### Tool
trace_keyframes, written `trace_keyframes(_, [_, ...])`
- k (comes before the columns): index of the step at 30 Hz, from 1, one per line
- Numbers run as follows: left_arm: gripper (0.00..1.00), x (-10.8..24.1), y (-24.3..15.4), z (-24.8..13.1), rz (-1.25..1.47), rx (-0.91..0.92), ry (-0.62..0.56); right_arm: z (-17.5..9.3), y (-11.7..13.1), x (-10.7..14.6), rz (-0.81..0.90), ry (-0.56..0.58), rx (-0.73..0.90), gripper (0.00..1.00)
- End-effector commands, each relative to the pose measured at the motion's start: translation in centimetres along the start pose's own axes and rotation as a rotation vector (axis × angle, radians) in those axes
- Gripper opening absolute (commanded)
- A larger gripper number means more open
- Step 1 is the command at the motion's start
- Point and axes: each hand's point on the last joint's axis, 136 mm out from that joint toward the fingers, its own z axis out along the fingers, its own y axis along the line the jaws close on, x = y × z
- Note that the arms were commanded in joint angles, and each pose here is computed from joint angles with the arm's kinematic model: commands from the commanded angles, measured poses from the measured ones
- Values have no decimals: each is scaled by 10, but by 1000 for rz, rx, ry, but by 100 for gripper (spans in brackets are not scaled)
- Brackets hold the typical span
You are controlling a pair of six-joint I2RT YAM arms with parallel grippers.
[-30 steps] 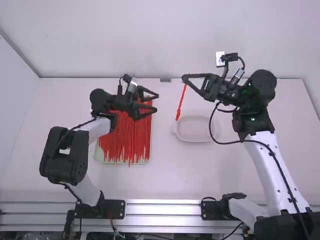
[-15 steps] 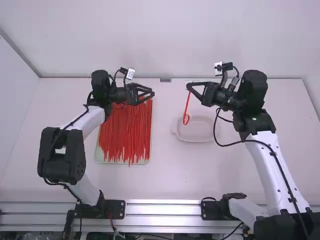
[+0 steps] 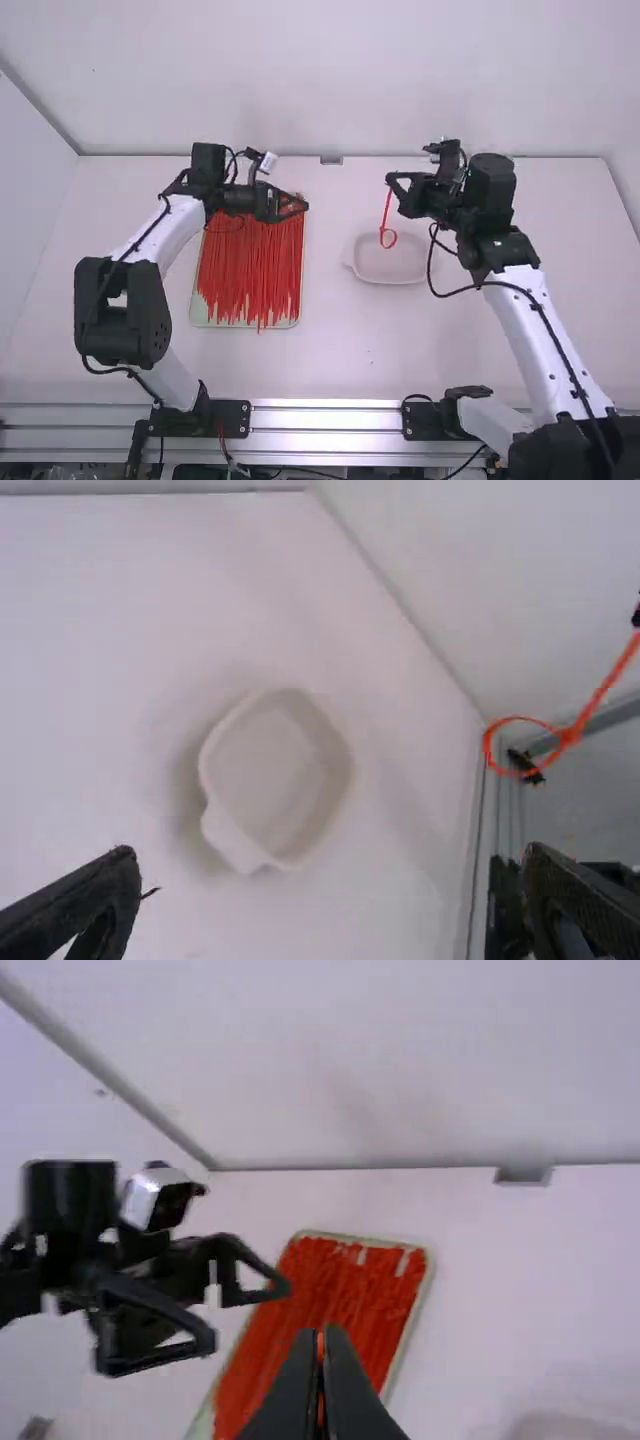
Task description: Fasten the cable tie
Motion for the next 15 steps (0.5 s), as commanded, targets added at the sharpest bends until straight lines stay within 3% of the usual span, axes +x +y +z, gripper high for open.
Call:
trace_keyframes(1, [99, 11, 4, 2, 77, -18, 25, 2, -29, 9, -2, -23, 107, 0])
trace_keyframes(15, [99, 46, -2, 4, 68, 4, 122, 6, -99, 66, 20, -105, 246, 0])
